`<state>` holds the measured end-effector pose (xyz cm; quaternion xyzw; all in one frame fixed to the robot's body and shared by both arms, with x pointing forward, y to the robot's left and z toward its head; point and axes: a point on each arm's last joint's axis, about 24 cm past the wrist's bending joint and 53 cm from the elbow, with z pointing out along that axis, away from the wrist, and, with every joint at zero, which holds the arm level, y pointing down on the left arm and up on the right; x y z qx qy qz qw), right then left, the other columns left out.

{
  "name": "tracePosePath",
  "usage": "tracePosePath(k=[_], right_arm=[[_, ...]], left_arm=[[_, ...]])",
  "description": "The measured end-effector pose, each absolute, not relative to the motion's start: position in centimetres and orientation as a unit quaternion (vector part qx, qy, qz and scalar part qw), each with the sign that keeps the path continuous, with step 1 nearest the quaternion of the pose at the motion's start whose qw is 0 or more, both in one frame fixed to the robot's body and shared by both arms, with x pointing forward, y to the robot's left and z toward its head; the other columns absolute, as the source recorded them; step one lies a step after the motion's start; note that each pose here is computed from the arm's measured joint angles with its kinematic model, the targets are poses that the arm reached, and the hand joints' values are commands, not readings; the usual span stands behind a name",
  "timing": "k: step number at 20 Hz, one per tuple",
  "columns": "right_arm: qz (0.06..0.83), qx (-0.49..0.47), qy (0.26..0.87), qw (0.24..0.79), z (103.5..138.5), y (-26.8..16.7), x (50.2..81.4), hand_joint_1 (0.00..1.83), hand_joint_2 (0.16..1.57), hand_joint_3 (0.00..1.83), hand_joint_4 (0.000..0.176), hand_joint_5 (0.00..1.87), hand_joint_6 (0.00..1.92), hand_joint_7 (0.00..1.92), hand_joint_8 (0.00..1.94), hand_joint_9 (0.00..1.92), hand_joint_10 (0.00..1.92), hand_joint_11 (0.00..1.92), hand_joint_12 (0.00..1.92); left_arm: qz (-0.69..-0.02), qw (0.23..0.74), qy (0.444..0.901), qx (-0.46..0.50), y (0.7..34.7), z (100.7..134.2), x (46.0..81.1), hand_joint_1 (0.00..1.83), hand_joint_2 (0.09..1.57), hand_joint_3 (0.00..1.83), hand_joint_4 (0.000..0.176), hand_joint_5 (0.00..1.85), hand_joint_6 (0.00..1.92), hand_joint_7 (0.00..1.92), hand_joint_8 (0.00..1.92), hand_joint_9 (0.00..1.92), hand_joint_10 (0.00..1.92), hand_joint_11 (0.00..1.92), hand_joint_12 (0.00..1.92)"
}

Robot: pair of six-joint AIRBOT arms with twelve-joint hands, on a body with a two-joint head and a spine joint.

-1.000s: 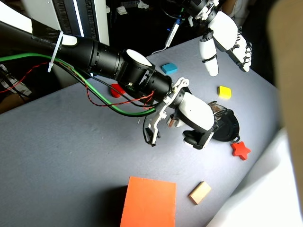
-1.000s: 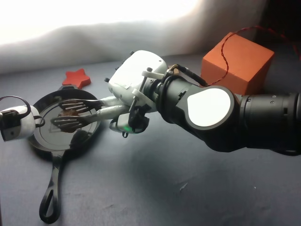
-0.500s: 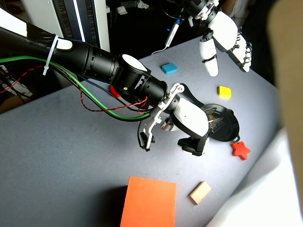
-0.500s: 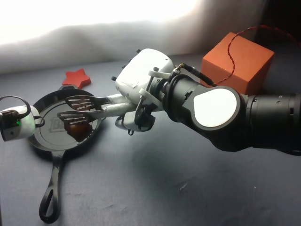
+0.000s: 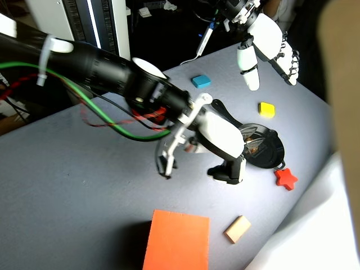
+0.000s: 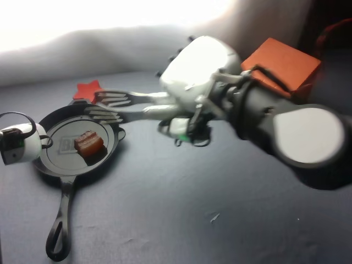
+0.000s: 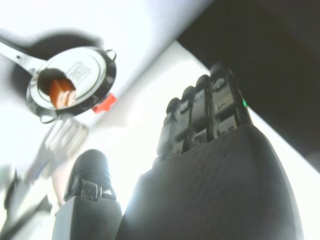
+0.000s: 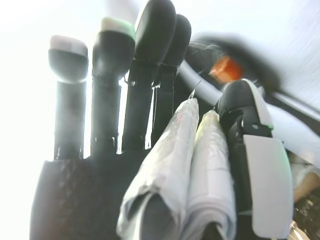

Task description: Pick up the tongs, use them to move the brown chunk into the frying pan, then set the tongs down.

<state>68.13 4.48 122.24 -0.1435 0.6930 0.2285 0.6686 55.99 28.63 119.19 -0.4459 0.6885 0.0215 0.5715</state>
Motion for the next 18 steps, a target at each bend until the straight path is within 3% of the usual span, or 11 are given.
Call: tracePosePath(k=[4,12,14,16,18], right_arm=[[0.209,-0.122,0.695,0.677,122.9,-0.1,66.0,0.18,1.38,0.0,0.0,0.98,0.87,1.28,0.8,1.24,1.44,0.97,1.9],[0.145,-0.157,0.71,0.671,117.0,-3.3,64.8,0.23,1.38,0.0,0.0,0.96,0.9,1.27,0.81,1.24,1.43,0.98,1.89],[0.144,-0.155,0.718,0.663,115.5,-3.3,65.0,0.24,1.37,0.0,0.0,0.99,0.83,1.27,0.81,1.25,1.42,0.97,1.87],[0.143,-0.166,0.711,0.669,115.2,-2.9,65.3,0.24,1.37,0.0,0.0,1.01,0.74,1.24,0.66,1.16,1.25,0.92,1.78],[0.14,-0.175,0.703,0.675,115.2,-2.5,65.6,0.31,1.34,0.0,0.0,0.94,0.7,1.19,0.64,1.1,1.15,0.87,1.7]], left_arm=[[-0.001,0.588,0.69,-0.422,27.8,119.7,57.3,0.0,1.25,0.0,0.0,0.0,0.0,0.0,0.0,0.0,0.0,0.0,0.0],[-0.11,0.587,0.728,-0.336,22.3,119.7,61.0,0.0,1.26,0.0,0.0,0.0,0.0,0.0,0.0,0.0,0.0,0.0,0.0],[-0.126,0.58,0.744,-0.308,21.0,119.5,61.6,0.0,1.25,0.0,0.0,0.0,0.0,0.0,0.0,0.0,0.0,0.01,0.0],[-0.148,0.57,0.762,-0.27,19.4,119.2,62.6,0.0,1.24,0.0,0.0,0.0,0.0,0.0,0.0,0.0,0.0,0.0,0.0],[-0.188,0.558,0.779,-0.214,16.8,119.2,63.7,0.0,1.25,0.0,0.0,0.0,0.0,0.0,0.0,0.0,0.0,0.0,0.0]])
